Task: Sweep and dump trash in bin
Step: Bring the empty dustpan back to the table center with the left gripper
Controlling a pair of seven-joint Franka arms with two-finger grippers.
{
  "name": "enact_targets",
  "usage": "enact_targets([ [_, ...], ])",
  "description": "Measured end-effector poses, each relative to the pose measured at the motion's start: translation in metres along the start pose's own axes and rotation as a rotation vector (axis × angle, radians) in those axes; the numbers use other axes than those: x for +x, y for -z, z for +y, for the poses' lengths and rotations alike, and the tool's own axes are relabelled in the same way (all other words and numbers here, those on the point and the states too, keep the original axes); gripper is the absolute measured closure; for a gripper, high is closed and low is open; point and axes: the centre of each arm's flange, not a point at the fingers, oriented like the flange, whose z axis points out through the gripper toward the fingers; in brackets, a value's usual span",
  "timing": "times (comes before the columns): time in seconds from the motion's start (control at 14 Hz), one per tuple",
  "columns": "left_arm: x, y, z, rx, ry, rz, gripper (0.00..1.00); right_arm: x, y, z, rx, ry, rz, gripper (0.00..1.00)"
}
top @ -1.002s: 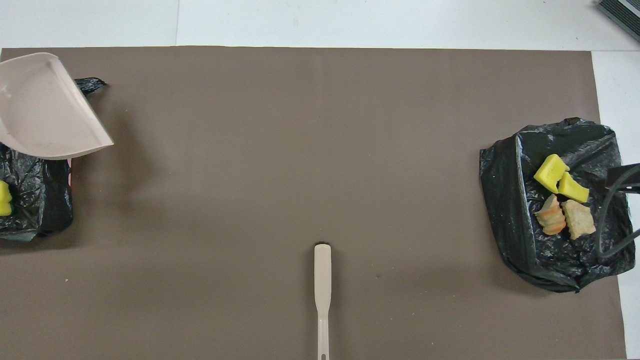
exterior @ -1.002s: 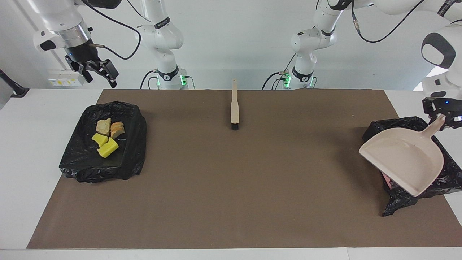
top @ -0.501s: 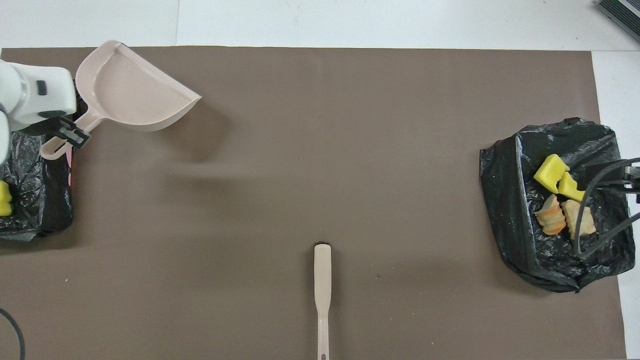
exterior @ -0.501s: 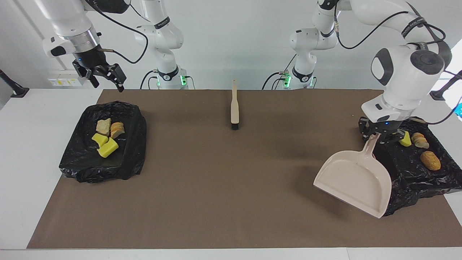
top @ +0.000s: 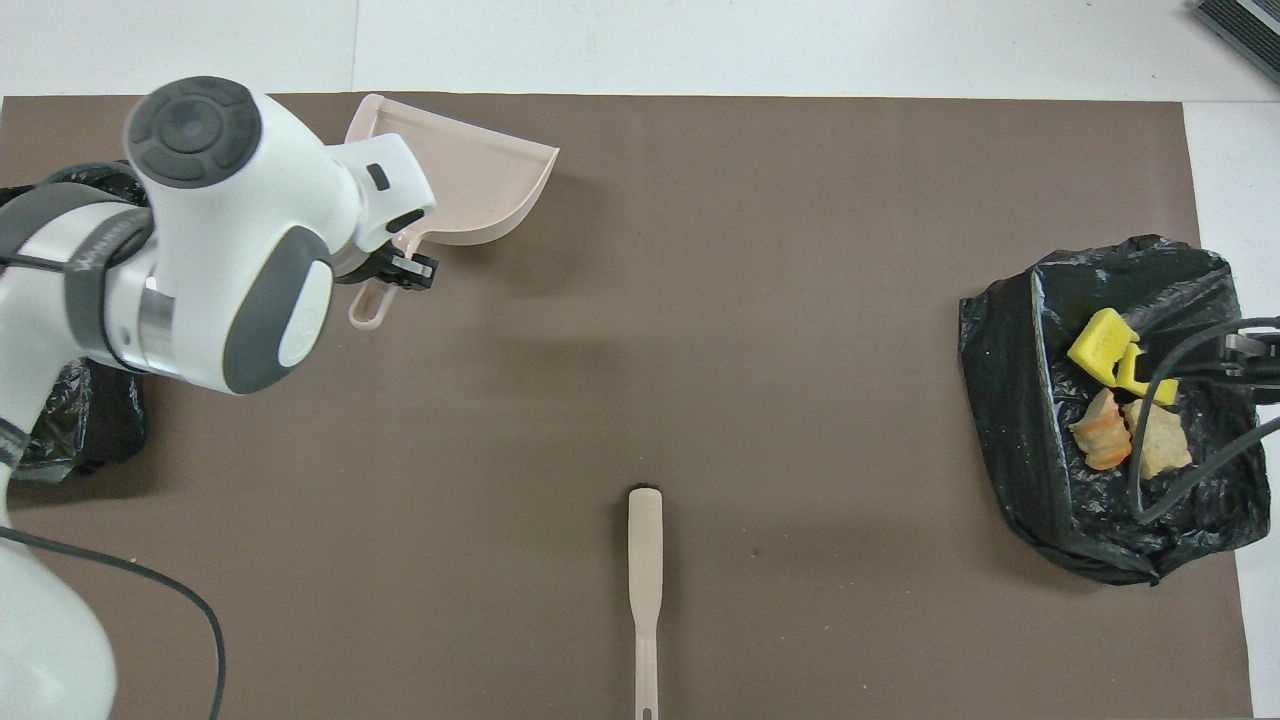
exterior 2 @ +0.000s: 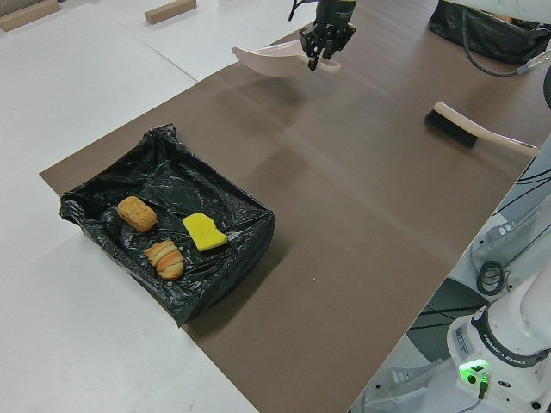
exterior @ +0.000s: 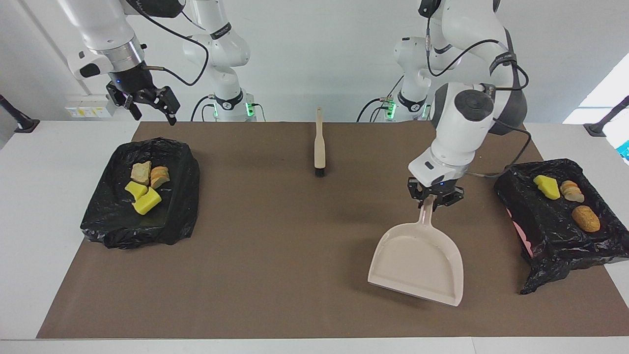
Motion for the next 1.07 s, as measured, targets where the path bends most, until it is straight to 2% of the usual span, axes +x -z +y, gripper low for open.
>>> enact_targets([
  [0.29, 0.005, -0.025, 0.105, -0.087, 0.145, 0.029, 0.67, -0.004, -0.001, -0.020, -0.001, 0.040, -0.008, 0.00],
  [0.5, -0.001, -0.044, 0.163, -0.105, 0.178, 0.025, 0.67, -0.005, -0.002, -0.022, 0.001, 0.047, -0.016, 0.00],
  [0.79, 0.013, -0.080, 0.204, -0.109, 0.256, 0.013, 0.67, -0.005, -0.003, -0.024, 0.008, 0.055, -0.019, 0.00],
  [1.07, 0.020, -0.085, 0.209, -0.112, 0.272, 0.019, 0.67, -0.005, -0.003, -0.022, 0.012, 0.051, -0.019, 0.00],
])
